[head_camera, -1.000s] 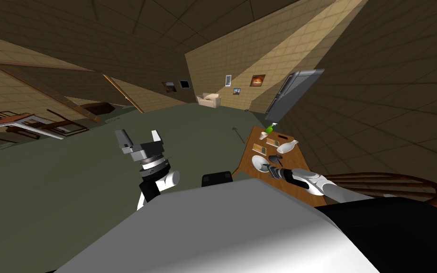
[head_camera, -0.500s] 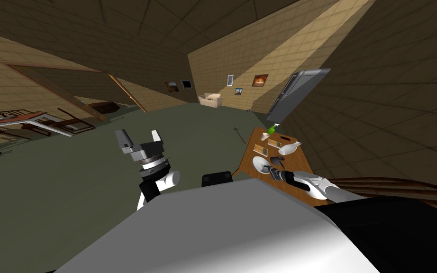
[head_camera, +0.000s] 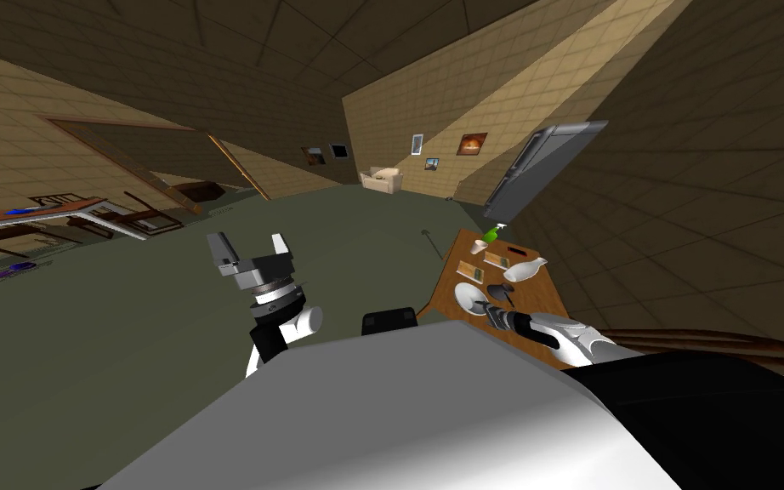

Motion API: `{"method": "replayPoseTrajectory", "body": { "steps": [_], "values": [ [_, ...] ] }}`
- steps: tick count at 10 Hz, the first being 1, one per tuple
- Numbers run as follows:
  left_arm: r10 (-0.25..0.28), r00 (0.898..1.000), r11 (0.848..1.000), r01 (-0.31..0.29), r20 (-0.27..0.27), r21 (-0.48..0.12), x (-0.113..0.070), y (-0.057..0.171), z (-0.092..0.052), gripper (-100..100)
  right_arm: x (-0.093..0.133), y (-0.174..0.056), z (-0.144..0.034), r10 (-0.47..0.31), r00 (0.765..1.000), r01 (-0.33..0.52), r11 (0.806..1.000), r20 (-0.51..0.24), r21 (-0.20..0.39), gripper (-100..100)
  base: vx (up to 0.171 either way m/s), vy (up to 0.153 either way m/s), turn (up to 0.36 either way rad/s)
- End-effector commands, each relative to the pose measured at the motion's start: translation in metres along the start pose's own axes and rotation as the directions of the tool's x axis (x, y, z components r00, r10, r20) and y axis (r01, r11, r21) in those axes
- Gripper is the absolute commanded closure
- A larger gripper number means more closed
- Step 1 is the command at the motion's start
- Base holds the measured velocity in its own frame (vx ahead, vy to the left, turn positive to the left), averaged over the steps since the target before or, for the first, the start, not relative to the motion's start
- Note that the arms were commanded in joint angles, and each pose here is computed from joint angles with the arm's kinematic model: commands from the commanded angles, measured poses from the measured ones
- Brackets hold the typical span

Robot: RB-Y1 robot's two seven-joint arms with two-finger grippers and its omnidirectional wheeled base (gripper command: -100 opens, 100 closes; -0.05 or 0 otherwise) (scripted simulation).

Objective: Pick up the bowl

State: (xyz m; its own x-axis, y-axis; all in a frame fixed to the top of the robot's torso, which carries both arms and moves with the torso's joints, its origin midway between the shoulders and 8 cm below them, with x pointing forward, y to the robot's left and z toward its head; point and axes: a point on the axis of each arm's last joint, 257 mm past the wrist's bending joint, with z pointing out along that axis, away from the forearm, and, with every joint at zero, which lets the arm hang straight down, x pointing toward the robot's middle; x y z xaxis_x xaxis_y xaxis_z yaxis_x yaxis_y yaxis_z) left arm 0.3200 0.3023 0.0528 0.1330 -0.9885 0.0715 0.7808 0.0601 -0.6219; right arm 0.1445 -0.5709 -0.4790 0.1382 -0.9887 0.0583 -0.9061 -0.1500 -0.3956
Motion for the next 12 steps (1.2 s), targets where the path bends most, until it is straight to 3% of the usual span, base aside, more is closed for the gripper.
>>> {"method": "replayPoseTrajectory", "body": {
  "steps": [1,2,3,7,8,9,10,12],
  "values": [
    [0.000,1.000,1.000,0.000,0.000,0.000,0.000,0.000,0.000,0,0.003,0.005,0.000,0.021,1.000,-0.021,1.000,-0.010,-0.003,-100,0.000,-0.014,0.063],
    [0.000,1.000,1.000,0.000,0.000,0.000,0.000,0.000,0.000,0,0.002,0.004,0.000,0.011,1.000,-0.011,1.000,-0.009,-0.003,-100,0.000,-0.006,0.005],
    [0.000,1.000,1.000,0.000,0.000,0.000,0.000,0.000,0.000,0,0.002,0.004,0.000,0.011,1.000,-0.011,1.000,-0.009,-0.003,100,0.000,0.000,0.000],
    [0.000,1.000,1.000,0.000,0.000,0.000,0.000,0.000,0.000,0,0.002,0.005,0.000,0.010,1.000,-0.010,1.000,-0.009,-0.004,100,0.000,0.000,0.000],
    [0.000,1.000,1.000,0.000,0.000,0.000,0.000,0.000,0.000,0,0.002,0.005,0.000,0.010,1.000,-0.010,1.000,-0.008,-0.004,0,0.000,0.000,0.000],
    [0.000,1.000,1.000,0.000,0.000,0.000,0.000,0.000,0.000,0,0.003,-0.008,0.002,0.009,1.000,-0.009,1.000,0.003,0.014,100,-0.002,0.006,-0.136],
    [0.000,1.000,1.000,0.000,0.000,0.000,0.000,0.000,0.000,0,0.003,-0.023,0.004,0.015,1.000,-0.016,0.999,0.014,0.041,100,-0.006,0.024,-0.176],
    [0.000,1.000,1.000,0.000,0.000,0.000,0.000,0.000,0.000,0,0.003,-0.019,0.004,-0.009,1.000,0.008,1.000,0.014,0.026,100,-0.001,0.021,-0.008]
  ]
}}
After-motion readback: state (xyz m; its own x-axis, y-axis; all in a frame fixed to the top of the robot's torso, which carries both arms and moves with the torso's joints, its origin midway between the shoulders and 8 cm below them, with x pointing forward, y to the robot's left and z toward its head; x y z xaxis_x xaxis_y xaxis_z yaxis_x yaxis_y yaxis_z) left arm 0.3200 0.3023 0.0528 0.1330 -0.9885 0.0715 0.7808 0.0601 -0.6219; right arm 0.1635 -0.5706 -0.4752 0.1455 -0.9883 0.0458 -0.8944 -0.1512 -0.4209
